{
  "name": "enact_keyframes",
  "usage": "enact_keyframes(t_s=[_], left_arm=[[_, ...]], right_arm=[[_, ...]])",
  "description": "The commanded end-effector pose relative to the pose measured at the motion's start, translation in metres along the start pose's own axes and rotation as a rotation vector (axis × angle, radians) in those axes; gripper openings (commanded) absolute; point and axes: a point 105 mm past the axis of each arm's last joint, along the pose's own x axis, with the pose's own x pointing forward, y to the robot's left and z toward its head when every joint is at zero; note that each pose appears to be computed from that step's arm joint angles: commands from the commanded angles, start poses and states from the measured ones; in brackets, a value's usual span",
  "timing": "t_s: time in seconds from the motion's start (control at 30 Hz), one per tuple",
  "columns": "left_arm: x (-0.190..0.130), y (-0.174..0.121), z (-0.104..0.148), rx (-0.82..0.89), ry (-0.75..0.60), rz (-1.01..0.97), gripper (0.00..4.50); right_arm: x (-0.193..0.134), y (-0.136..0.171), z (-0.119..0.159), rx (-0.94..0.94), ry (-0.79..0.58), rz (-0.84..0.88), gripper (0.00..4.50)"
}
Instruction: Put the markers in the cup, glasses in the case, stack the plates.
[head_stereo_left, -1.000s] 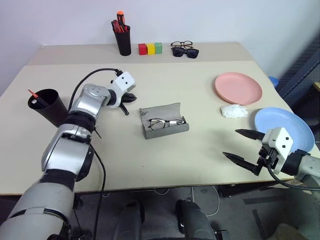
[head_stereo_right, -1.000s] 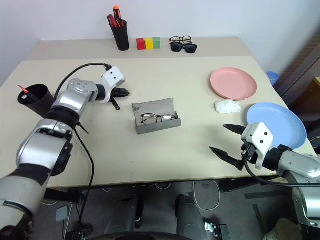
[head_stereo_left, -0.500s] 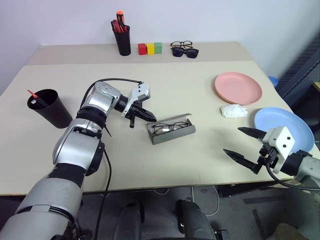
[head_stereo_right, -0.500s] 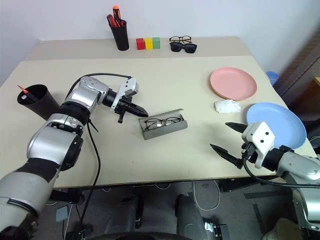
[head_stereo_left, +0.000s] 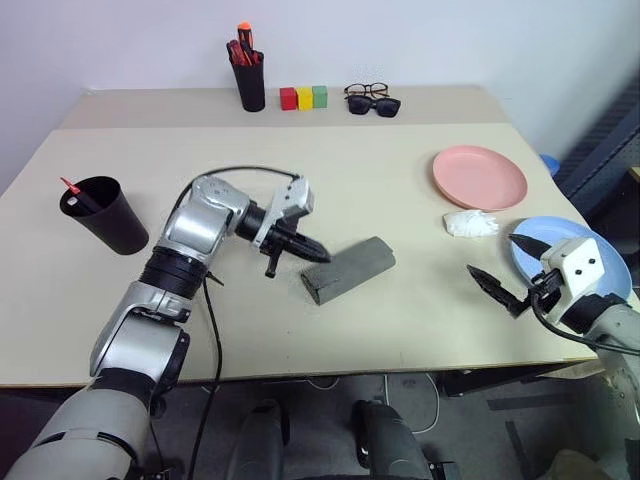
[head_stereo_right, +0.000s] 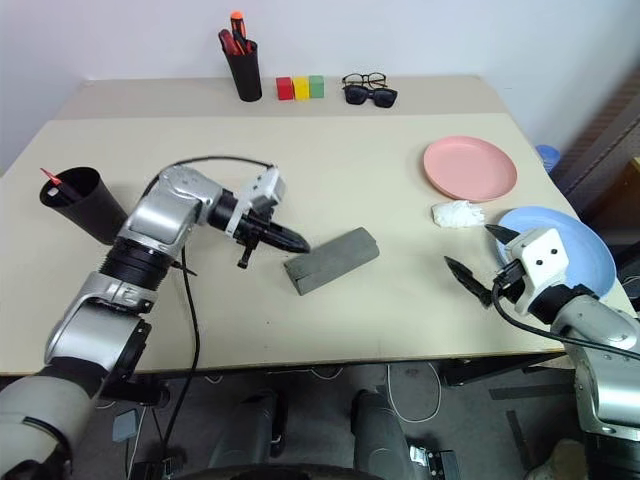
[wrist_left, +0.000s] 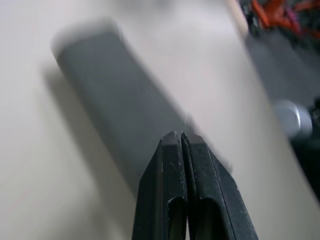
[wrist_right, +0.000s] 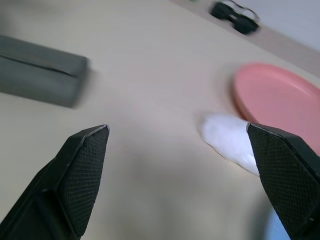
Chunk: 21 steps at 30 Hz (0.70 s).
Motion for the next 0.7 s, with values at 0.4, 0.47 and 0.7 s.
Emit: enact_keyframes(t_s=[0.4, 0.47, 0.7], left_arm=[[0.052, -0.023, 0.033, 0.109, -0.035, 0.005, 4.40], [0.055, -0.023, 0.035, 0.105, -0.043, 0.015, 4.46], [0.057, -0.028, 0.049, 0.108, -0.081, 0.021, 4.50]], right_arm=[[0.017, -0.042, -0.055, 0.064, 0.144, -0.162, 4.50], [0.020, -0.041, -0.056, 0.068, 0.148, -0.155, 4.50], [0.026, -0.039, -0.065, 0.110, 0.184, -0.146, 3.25]])
